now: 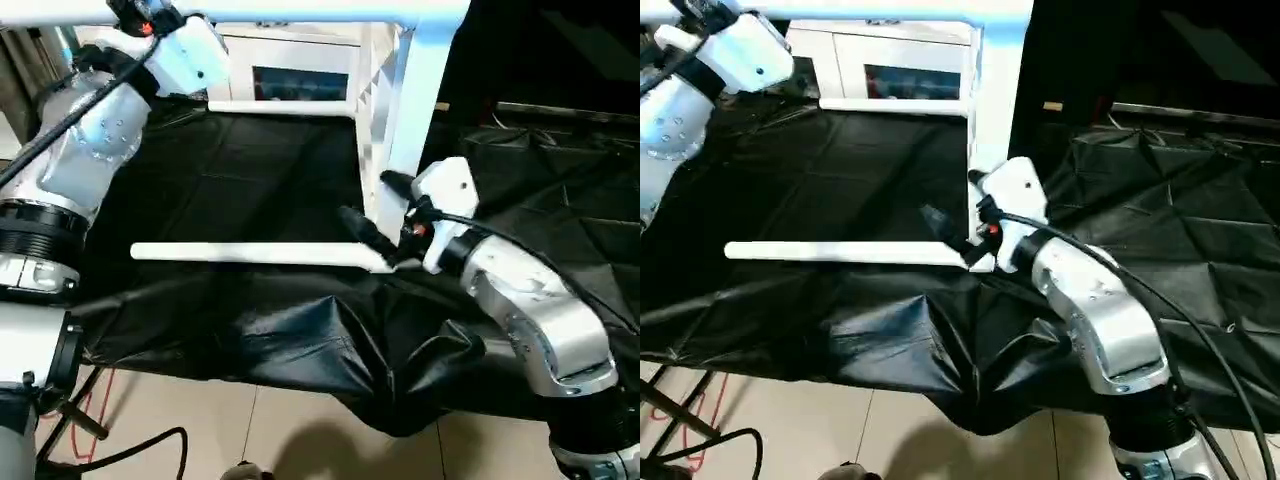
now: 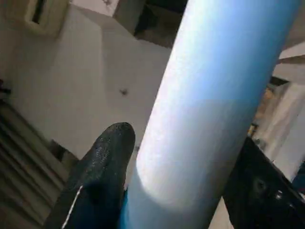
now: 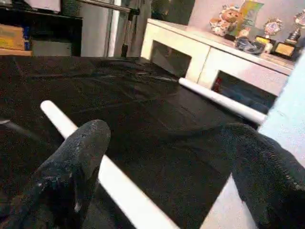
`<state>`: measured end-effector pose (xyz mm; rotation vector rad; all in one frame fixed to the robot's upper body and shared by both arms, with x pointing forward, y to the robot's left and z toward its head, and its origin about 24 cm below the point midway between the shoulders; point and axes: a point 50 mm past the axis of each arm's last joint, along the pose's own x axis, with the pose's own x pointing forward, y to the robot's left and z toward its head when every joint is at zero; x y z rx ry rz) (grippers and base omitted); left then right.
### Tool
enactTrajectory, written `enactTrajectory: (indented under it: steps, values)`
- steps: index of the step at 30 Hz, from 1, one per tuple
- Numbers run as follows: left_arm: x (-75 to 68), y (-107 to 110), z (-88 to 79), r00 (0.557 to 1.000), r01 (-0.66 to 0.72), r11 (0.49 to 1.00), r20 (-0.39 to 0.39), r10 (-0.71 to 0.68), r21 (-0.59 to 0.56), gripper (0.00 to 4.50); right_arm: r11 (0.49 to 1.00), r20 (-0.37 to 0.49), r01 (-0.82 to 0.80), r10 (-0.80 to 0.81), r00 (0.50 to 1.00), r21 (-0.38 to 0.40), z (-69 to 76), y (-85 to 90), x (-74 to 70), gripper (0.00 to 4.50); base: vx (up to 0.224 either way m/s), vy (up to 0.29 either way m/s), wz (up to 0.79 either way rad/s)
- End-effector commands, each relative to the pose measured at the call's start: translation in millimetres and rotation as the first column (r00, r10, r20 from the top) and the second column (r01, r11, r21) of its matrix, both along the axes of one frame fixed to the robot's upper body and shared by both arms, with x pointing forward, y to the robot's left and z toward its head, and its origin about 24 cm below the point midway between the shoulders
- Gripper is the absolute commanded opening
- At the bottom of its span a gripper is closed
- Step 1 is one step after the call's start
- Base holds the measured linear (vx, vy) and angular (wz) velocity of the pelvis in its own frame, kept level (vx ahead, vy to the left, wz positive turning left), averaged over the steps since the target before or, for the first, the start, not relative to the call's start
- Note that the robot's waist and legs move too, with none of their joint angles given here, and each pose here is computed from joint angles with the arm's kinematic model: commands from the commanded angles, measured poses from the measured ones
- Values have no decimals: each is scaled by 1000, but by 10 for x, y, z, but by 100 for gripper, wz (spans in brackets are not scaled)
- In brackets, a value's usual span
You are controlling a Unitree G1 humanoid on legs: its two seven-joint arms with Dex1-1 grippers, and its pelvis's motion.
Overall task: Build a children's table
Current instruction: Flip table
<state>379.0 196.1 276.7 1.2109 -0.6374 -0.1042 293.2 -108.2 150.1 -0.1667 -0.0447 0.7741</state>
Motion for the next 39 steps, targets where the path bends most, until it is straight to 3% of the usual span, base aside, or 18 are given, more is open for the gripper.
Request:
enactTrajectory:
  steps: [1,4,7,11,12,17,18,20,25,30,33,34,39]
  values:
    - [80,-47,-306,976,8,1000,-219,-8,-4,253,997,38,-71,70,997,30,83,45,-56,418,0,0,0]
    - [101,-41,-324,959,-5,997,-283,-16,-72,236,995,43,-92,91,995,32,87,56,-70,418,0,0,0]
    - [142,-13,-316,934,-41,976,-355,-38,-212,231,996,52,-81,80,995,21,82,44,-57,418,0,0,0]
    - [168,28,-281,927,-79,940,-370,-53,-333,231,998,63,-54,54,997,12,86,12,-26,418,0,0,0]
    - [172,54,-221,932,-94,907,-358,-65,-411,231,999,68,-39,38,997,14,96,-15,-5,418,0,0,0]
    - [177,111,-149,933,-130,832,-350,-80,-539,231,1000,76,-23,22,997,14,105,-62,6,418,0,0,0]
    - [191,160,-124,930,-159,761,-354,-99,-629,231,1000,78,-11,11,997,9,104,-104,14,418,0,0,0]
    - [200,192,-117,928,-177,711,-357,-111,-680,231,1000,80,-2,2,997,4,102,-132,20,418,0,0,0]
    - [190,264,-94,937,-197,611,-330,-113,-766,233,1000,85,22,-21,996,-9,106,-213,27,418,0,0,0]
    - [141,289,-97,946,-182,548,-298,-130,-816,233,997,71,78,-77,994,-10,93,-294,26,418,0,0,0]
    - [109,270,-171,943,-184,533,-302,-141,-826,219,987,41,156,-158,987,38,69,-360,40,450,0,0,0]
    - [82,244,-244,940,-189,533,-308,-144,-825,214,968,18,233,-235,972,89,53,-421,56,450,0,0,0]
    - [4,177,-380,940,-179,537,-304,-154,-825,194,918,8,368,-373,928,150,46,-542,56,450,0,0,0]
